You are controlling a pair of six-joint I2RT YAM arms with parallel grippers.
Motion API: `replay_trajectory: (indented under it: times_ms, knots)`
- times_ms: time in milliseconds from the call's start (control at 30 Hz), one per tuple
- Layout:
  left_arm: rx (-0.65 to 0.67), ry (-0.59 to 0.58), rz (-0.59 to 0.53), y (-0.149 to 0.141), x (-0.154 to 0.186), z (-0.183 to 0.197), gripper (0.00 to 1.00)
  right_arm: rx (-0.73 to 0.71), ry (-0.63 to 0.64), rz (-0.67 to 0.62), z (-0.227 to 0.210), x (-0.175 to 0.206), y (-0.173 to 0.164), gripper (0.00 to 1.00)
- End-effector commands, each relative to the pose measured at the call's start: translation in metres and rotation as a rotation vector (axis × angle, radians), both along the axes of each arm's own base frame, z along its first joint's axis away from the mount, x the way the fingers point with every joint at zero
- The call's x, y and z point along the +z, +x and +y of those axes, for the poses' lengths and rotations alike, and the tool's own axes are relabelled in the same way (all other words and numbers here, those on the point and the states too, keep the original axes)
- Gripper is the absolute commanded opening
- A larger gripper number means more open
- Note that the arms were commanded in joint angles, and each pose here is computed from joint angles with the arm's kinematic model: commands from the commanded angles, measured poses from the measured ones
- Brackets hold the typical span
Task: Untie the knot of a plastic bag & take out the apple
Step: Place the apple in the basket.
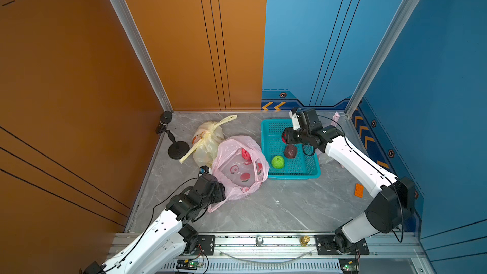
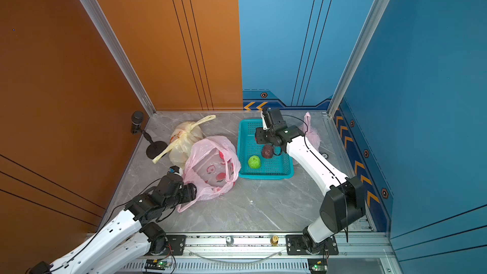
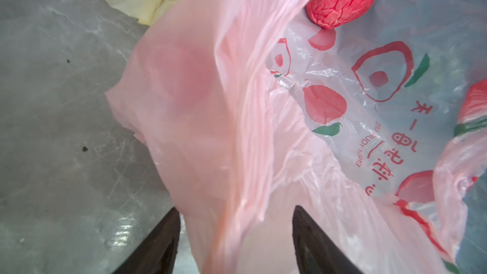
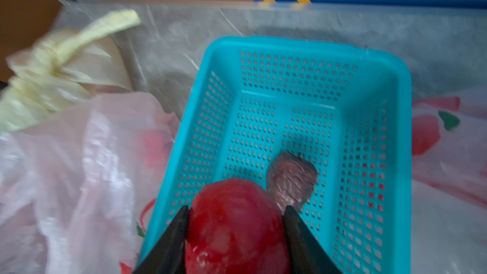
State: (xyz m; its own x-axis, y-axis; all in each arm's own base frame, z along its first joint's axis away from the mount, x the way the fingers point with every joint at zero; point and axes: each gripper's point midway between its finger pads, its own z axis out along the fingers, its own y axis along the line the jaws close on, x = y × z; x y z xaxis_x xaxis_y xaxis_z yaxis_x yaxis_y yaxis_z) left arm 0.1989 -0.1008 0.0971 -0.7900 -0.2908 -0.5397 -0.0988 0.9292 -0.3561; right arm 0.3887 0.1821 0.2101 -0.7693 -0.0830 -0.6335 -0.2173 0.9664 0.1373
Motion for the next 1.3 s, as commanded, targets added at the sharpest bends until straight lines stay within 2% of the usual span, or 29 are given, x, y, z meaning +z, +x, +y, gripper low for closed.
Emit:
replay_trajectory:
  times_ms: [0,167,367,467,600,733,900,1133,1267]
  knots:
    - [0.005,0.016,-0.046,0.001,0.016,0.006,0.73,-0.047,-0.166,0.123,-0.035,-0.034,-0.022,0.45]
    - [-0.007,0.020,-0.089,0.002,0.025,0.008,0.79,-0.060,-0.214,0.251,-0.051,-0.069,-0.036,0.45]
    - [0.022,0.041,-0.206,0.009,0.057,0.018,0.80,-0.050,-0.241,0.373,-0.054,-0.107,-0.043,0.47]
    - [0.053,0.072,-0.251,0.011,0.070,0.028,0.81,-0.041,-0.248,0.420,-0.052,-0.123,-0.045,0.48]
    - [0.127,0.164,-0.254,0.012,0.076,0.049,0.82,-0.027,-0.247,0.445,-0.050,-0.131,-0.046,0.54]
    - [0.136,0.205,-0.237,0.020,0.071,0.052,0.84,-0.014,-0.224,0.422,-0.046,-0.123,-0.045,0.67]
    - [0.113,0.154,-0.203,0.032,0.058,0.038,0.81,0.001,-0.152,0.342,-0.038,-0.094,-0.042,0.82]
    - [0.050,0.121,-0.095,0.044,0.034,0.019,0.82,0.012,-0.052,0.201,-0.031,-0.043,-0.040,0.82]
    - [0.011,0.134,0.002,0.046,0.012,0.011,0.77,0.021,-0.016,0.172,-0.027,-0.032,-0.042,0.82]
